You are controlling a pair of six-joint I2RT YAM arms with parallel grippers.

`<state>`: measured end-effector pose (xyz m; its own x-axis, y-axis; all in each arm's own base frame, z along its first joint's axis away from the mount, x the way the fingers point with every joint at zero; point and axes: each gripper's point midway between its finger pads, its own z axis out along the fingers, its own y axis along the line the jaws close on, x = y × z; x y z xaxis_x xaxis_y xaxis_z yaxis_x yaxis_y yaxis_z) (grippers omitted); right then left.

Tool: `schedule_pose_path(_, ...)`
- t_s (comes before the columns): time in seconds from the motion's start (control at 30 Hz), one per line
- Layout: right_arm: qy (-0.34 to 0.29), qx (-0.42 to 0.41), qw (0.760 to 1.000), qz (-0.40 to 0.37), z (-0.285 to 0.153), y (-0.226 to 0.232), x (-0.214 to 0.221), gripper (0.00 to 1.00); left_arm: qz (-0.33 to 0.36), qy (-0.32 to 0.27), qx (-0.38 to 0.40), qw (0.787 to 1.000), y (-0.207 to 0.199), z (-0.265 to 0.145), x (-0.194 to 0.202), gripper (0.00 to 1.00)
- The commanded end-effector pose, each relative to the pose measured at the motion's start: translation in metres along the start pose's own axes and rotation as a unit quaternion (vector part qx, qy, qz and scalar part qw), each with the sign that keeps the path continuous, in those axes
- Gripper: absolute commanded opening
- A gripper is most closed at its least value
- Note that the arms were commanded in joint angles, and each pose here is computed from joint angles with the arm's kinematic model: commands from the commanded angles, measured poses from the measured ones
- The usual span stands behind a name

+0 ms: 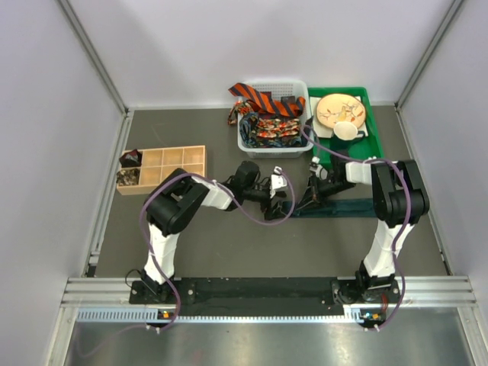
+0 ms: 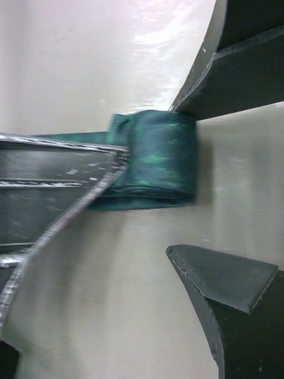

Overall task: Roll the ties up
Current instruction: Roll the tie at the center of the board.

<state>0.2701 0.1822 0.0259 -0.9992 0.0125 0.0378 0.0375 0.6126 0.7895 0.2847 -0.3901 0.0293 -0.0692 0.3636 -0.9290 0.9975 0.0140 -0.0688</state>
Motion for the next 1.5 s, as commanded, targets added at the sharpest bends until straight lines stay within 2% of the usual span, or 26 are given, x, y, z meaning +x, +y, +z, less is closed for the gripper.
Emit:
schedule_pose_path(0.0, -0.037, 0.124, 0.991, -0.031, -0.001, -0.051, -0.021, 0.0, -0.028, -0.038, 0.036, 0.998, -0.013, 0.023, -0.005, 0.86)
schedule_pose_path(0.07, -0.041, 0.136, 0.989, -0.034, -0.003, -0.053, -0.023, 0.0, -0.023, -0.044, 0.034, 0.998, -0.013, 0.028, -0.006, 0.85)
schedule_pose_path(0.17, -0.047, 0.145, 0.988, -0.037, -0.006, -0.054, -0.028, 0.0, -0.026, -0.042, 0.028, 0.998, -0.014, 0.035, -0.004, 0.76)
schedule_pose_path(0.2, -0.049, 0.145, 0.988, -0.037, -0.006, -0.053, -0.029, 0.0, -0.029, -0.039, 0.028, 0.998, -0.016, 0.038, -0.002, 0.68)
schedule_pose_path(0.33, -0.048, 0.141, 0.988, -0.042, -0.005, -0.052, -0.03, 0.0, -0.035, -0.015, 0.018, 0.999, -0.017, 0.035, 0.011, 0.48)
schedule_pose_path(0.47, -0.038, 0.08, 0.995, -0.048, -0.003, -0.029, -0.026, 0.0, -0.031, 0.044, -0.004, 0.999, -0.018, 0.022, 0.029, 0.28)
schedule_pose_path(0.5, -0.041, 0.072, 0.995, -0.053, -0.006, -0.022, -0.027, 0.0, -0.037, 0.081, 0.002, 0.996, -0.024, 0.014, 0.045, 0.25)
schedule_pose_path(0.53, -0.038, 0.063, 0.996, -0.053, -0.008, -0.016, -0.025, 0.05, -0.031, 0.094, -0.001, 0.995, -0.025, 0.009, 0.044, 0.23)
schedule_pose_path(0.6, -0.046, 0.052, 0.996, -0.064, -0.016, -0.005, -0.026, 0.19, -0.038, 0.152, -0.01, 0.988, -0.028, -0.006, 0.065, 0.22)
schedule_pose_path(0.67, -0.044, 0.035, 0.997, -0.061, -0.022, 0.005, -0.023, 0.25, -0.034, 0.188, -0.019, 0.981, -0.03, -0.018, 0.072, 0.23)
schedule_pose_path(0.7, -0.048, 0.028, 0.997, -0.061, -0.027, 0.009, -0.023, 0.32, -0.035, 0.211, -0.013, 0.977, -0.035, -0.025, 0.08, 0.24)
schedule_pose_path(0.8, -0.05, -0.001, 0.997, -0.065, -0.033, 0.026, -0.016, 0.43, -0.023, 0.249, -0.016, 0.968, -0.036, -0.038, 0.084, 0.28)
schedule_pose_path(0.9, -0.054, -0.042, 0.996, -0.054, -0.031, 0.04, -0.012, 0.48, -0.014, 0.274, -0.016, 0.962, -0.037, -0.041, 0.086, 0.32)
schedule_pose_path(1.07, -0.034, -0.061, 0.997, -0.021, -0.008, 0.046, -0.004, 0.47, -0.01, 0.297, -0.028, 0.954, -0.029, -0.027, 0.081, 0.35)
schedule_pose_path(1.3, -0.022, -0.047, 0.998, -0.045, 0.016, 0.044, -0.007, 0.46, -0.002, 0.31, -0.032, 0.95, -0.026, -0.019, 0.081, 0.42)
schedule_pose_path(1.43, -0.013, -0.027, 0.999, -0.045, 0.024, 0.031, -0.005, 0.32, 0.006, 0.312, -0.029, 0.95, -0.028, -0.017, 0.08, 0.47)
schedule_pose_path(1.47, -0.011, -0.021, 0.999, -0.049, 0.025, 0.026, -0.005, 0.2, 0.007, 0.311, -0.027, 0.95, -0.029, -0.018, 0.08, 0.47)
